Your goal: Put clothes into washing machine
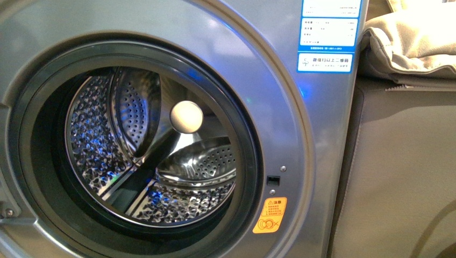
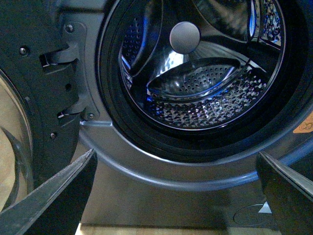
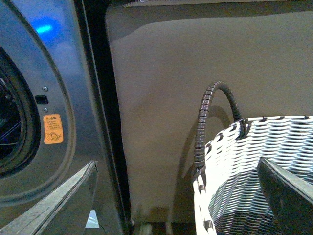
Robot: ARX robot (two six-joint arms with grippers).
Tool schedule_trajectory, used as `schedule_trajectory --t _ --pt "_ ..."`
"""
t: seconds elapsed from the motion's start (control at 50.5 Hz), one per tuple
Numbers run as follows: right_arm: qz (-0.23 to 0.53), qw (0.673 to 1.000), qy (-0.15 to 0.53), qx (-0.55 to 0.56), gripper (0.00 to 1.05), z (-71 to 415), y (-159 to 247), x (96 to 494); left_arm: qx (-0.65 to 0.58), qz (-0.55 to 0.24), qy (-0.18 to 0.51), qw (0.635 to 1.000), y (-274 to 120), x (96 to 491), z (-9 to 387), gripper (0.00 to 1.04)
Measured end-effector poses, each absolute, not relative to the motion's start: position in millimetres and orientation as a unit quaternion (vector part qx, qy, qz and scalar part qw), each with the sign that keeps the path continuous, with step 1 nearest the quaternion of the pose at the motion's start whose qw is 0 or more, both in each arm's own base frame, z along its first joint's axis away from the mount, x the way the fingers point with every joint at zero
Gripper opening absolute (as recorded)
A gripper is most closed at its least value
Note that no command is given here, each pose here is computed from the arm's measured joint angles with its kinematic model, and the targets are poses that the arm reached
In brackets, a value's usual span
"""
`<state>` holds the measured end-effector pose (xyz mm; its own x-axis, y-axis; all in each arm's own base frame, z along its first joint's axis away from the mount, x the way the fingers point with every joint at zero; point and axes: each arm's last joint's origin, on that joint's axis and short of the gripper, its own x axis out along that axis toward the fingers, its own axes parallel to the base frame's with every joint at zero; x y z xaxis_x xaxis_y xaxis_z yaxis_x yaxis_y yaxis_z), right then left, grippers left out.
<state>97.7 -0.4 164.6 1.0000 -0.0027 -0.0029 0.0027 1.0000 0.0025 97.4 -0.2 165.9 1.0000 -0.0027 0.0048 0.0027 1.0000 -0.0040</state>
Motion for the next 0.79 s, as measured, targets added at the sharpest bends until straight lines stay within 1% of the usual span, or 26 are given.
schedule_trajectory --t 0.793 --pt "-0.001 1.000 0.001 0.001 0.97 164.6 -0.4 97.7 -0.002 -0.001 -0.002 1.000 -0.2 97.4 165.9 0.98"
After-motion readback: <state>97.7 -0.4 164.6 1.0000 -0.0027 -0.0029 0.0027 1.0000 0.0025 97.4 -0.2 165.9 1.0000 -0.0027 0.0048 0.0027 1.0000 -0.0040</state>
